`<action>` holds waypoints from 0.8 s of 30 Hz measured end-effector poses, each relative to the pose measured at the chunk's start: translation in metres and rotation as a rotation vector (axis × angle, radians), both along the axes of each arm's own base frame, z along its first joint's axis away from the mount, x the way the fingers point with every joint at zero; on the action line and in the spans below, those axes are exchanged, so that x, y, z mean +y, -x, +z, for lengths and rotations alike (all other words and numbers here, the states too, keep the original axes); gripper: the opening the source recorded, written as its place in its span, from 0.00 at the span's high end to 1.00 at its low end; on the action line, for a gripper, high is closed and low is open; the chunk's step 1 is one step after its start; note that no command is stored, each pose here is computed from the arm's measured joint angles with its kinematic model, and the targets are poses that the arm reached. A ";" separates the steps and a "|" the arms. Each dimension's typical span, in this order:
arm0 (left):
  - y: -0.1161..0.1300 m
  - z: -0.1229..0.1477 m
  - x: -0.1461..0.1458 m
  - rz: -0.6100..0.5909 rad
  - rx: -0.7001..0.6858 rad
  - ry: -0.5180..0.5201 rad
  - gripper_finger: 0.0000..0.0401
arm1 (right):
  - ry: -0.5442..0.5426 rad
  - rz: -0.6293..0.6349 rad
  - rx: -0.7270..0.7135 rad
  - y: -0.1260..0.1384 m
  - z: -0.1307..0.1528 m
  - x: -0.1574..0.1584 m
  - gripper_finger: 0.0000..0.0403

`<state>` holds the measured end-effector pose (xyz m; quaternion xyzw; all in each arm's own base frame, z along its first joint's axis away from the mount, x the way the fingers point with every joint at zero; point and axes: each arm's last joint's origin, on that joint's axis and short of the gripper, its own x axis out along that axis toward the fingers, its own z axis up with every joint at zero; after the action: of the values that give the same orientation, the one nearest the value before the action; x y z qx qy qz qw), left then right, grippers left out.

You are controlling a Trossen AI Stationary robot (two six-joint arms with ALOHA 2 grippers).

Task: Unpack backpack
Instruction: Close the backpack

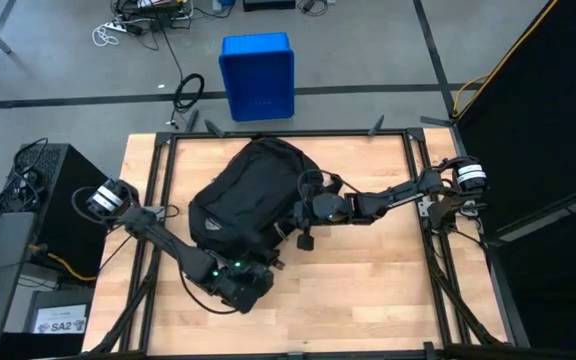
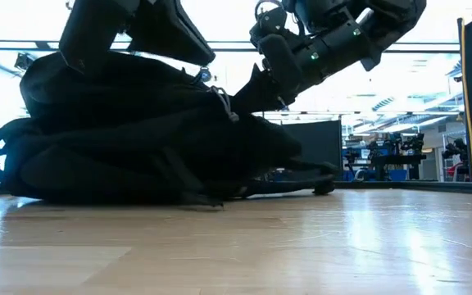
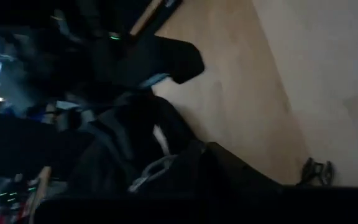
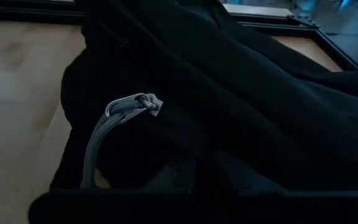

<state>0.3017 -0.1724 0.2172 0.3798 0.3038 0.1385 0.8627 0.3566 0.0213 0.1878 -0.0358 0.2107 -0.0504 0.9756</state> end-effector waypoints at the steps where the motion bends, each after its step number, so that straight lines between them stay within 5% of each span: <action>1: -0.001 -0.001 0.001 -0.011 0.012 0.012 1.00 | -0.001 -0.001 -0.004 0.000 0.000 0.000 1.00; 6: -0.004 -0.002 0.004 -0.034 0.036 0.038 0.94 | -0.002 -0.001 -0.037 -0.001 0.003 0.000 1.00; 12: -0.014 -0.009 0.011 -0.033 0.052 0.009 0.74 | -0.004 -0.001 -0.056 -0.002 0.005 0.000 1.00; 19: -0.025 -0.030 0.015 -0.064 0.162 -0.201 0.51 | -0.004 -0.001 -0.060 -0.002 0.005 0.000 1.00; 24: -0.031 -0.043 0.020 -0.005 0.214 -0.367 0.44 | -0.005 0.000 -0.061 -0.002 0.006 0.000 1.00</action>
<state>0.3329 -0.1527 0.1738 0.5438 0.3626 0.1484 0.7422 0.3588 0.0214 0.1934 -0.0319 0.1811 -0.0509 0.9816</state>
